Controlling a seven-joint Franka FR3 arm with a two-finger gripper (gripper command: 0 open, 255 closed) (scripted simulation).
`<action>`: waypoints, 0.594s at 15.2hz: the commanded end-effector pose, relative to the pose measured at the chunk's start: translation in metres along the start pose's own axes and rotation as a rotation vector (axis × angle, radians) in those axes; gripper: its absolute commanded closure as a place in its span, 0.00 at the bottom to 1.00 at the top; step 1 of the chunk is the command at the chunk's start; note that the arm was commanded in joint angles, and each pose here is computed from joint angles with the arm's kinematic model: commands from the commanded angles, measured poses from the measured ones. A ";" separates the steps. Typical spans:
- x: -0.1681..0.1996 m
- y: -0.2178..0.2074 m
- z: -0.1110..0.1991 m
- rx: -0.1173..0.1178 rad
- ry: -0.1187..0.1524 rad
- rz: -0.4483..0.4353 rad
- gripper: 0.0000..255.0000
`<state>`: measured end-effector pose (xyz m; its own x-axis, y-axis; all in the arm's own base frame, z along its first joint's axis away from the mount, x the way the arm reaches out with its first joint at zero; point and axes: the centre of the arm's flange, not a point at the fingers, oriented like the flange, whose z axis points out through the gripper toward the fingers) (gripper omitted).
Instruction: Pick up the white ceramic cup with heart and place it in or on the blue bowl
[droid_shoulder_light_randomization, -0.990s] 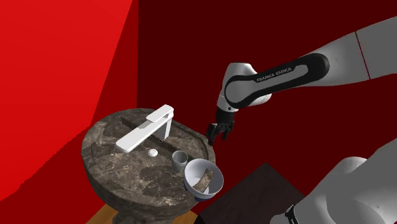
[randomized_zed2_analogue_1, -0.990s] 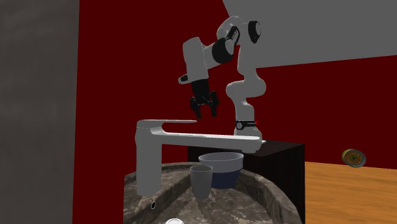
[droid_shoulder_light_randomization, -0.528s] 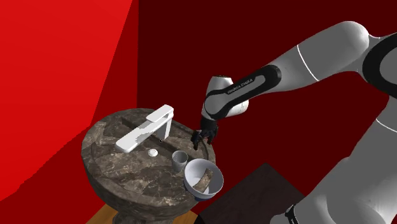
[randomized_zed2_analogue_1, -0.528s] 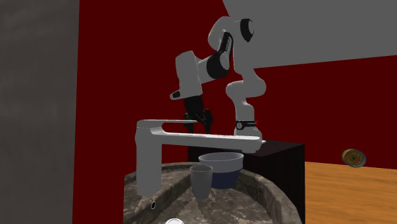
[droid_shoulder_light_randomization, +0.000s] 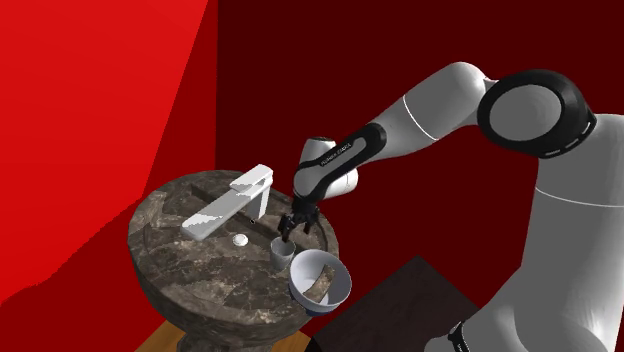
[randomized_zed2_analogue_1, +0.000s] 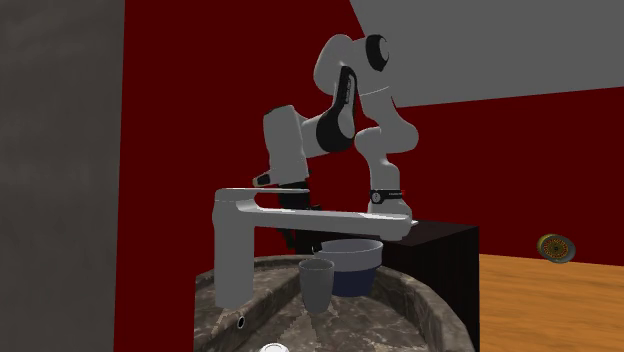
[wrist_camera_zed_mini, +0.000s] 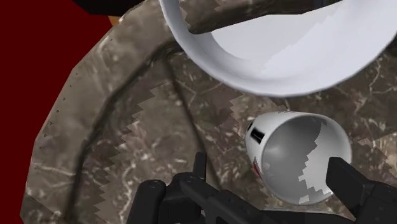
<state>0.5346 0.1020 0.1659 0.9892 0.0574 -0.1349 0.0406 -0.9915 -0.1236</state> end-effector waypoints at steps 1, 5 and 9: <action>0.005 -0.002 0.013 0.001 0.002 -0.001 0.00; 0.005 -0.002 0.034 0.001 0.002 -0.001 0.00; 0.005 -0.002 0.047 0.001 0.002 -0.001 0.00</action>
<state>0.5327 0.1103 0.1204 0.9894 0.0580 -0.1335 0.0413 -0.9914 -0.1245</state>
